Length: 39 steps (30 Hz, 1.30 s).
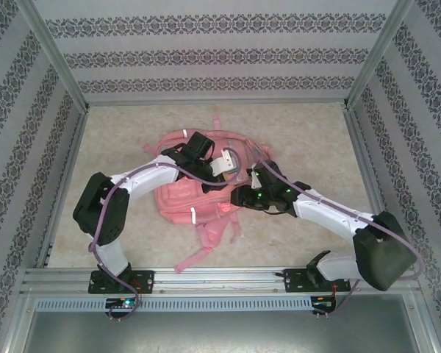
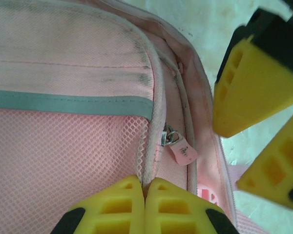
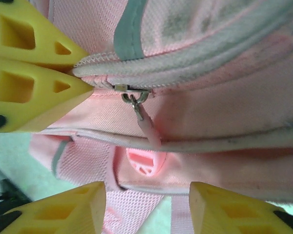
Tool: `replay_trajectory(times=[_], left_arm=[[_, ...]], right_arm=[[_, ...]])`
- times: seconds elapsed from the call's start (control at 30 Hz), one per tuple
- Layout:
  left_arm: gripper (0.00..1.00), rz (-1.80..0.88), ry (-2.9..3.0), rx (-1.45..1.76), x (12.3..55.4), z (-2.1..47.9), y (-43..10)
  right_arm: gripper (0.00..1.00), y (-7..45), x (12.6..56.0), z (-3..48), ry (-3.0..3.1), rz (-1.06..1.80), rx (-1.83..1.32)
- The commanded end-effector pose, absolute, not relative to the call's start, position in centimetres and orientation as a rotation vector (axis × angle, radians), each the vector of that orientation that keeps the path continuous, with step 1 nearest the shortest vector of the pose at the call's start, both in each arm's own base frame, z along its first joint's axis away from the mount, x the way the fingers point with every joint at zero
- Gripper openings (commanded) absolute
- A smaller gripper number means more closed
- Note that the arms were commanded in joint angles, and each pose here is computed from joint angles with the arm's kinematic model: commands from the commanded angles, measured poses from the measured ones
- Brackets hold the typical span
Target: Pack the student bag
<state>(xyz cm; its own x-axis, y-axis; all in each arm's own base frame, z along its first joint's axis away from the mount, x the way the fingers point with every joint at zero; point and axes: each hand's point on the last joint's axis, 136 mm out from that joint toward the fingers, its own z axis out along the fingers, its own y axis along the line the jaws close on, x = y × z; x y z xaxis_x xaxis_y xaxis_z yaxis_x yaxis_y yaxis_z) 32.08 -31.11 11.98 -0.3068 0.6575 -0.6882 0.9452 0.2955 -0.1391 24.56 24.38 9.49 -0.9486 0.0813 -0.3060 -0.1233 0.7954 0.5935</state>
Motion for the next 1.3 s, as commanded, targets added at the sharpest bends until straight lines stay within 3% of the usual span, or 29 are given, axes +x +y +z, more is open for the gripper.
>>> replay_trajectory(times=[0.0, 0.17, 0.27, 0.5, 0.73, 1.07, 1.27], left_arm=[[0.00, -0.881, 2.031, 1.300, 33.3, 13.0, -31.8], [0.00, -0.907, 2.048, 1.306, 33.2, 12.4, -31.9], [0.00, -0.912, 2.043, 1.311, 33.1, 12.4, -31.9], [0.00, -0.908, 2.032, 1.322, 33.0, 12.6, -31.8], [0.00, -0.852, 2.037, 1.339, 33.1, 12.2, -31.0], [0.00, -0.575, 2.049, 1.466, 34.0, 11.1, -24.5], [0.00, -0.499, 2.014, 1.574, 33.2, 10.6, -22.1]], right_arm=[[0.50, 24.3, 27.0, 10.3, 2.557, 0.723, -0.140], [0.48, 24.3, 28.3, 10.4, 2.512, 0.616, -0.230], [0.39, 24.8, 28.5, 10.4, 2.516, 0.592, -0.279], [0.39, 25.3, 29.3, 8.4, 2.544, 0.528, -0.329], [0.01, 24.7, 30.2, 8.9, 2.527, 0.458, -0.334], [0.00, 18.8, 31.5, 10.0, 2.502, 0.348, -0.440], [0.00, 18.3, 31.5, 9.5, 2.485, 0.277, -0.580]])
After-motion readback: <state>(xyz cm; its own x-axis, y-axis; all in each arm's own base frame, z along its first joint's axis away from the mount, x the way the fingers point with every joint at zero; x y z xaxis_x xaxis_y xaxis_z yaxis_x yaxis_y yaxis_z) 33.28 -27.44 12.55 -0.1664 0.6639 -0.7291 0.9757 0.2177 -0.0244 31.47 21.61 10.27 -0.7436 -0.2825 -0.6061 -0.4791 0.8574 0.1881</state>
